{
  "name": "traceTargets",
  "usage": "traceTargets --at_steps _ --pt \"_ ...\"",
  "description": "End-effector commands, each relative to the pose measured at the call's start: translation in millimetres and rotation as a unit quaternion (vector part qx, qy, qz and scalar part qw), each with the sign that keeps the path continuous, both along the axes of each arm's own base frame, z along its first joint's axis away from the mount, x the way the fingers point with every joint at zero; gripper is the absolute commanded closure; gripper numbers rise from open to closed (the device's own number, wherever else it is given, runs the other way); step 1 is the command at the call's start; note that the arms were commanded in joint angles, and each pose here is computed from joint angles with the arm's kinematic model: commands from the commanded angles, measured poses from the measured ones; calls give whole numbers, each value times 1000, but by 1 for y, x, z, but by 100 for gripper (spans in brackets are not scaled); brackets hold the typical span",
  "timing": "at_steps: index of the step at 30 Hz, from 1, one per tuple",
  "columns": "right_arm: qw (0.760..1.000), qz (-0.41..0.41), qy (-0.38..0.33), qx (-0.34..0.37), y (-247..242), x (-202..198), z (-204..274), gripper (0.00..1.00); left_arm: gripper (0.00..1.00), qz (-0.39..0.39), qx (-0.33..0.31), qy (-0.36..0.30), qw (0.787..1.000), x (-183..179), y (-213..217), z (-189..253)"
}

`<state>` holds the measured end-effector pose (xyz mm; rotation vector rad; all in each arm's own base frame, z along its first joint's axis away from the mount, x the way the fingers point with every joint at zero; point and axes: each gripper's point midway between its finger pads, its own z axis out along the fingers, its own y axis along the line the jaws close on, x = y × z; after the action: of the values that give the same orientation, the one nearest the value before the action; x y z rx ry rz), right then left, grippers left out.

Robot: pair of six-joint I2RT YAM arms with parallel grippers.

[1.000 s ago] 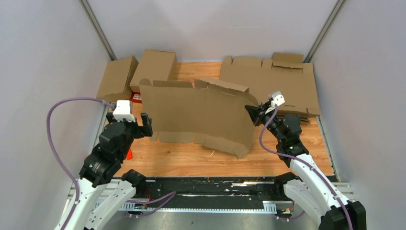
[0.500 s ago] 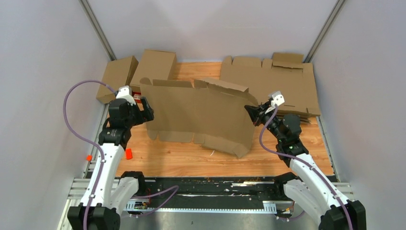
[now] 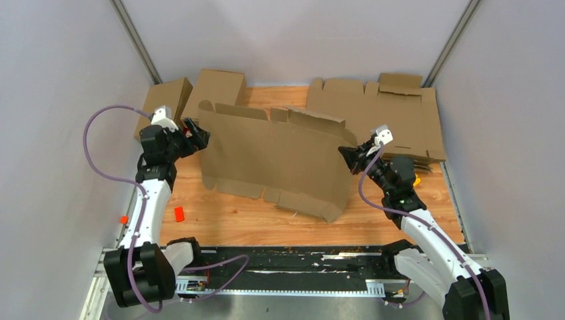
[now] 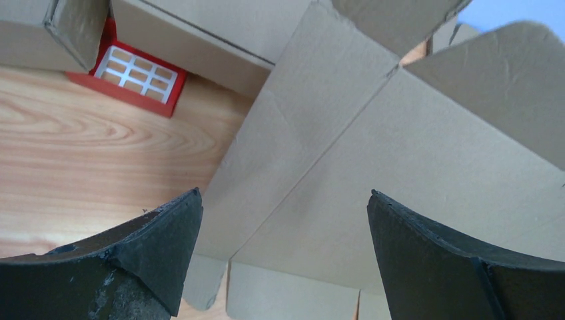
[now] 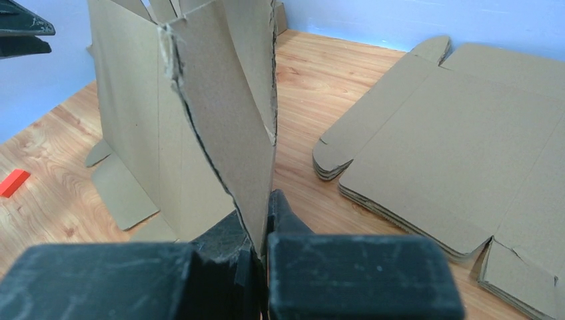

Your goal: Fold the paper box

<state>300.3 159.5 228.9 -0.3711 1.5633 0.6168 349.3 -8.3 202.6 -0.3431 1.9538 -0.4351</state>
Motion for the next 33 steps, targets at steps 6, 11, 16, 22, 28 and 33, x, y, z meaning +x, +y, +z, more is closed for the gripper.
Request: traceTargets --at_steps 6,11,16,22,28,33 --pt "1000 1 7 -10 1 3 2 100 0 -31 -116 -35 992 47 4 2" --pt "1000 3 8 -11 2 3 2 100 0 -43 -165 -42 984 62 12 -18" --pt "1000 13 12 -11 5 4 -1 100 4 -125 -251 -85 956 69 -11 -6" --pt "1000 10 17 -13 5 6 -3 100 29 -199 -343 -83 914 49 -45 4" --pt "999 -28 39 -11 -4 16 -9 100 60 -227 -305 -68 922 21 -79 10" --pt "998 -28 55 0 0 23 -8 100 78 -203 -152 -22 967 -9 -94 2"
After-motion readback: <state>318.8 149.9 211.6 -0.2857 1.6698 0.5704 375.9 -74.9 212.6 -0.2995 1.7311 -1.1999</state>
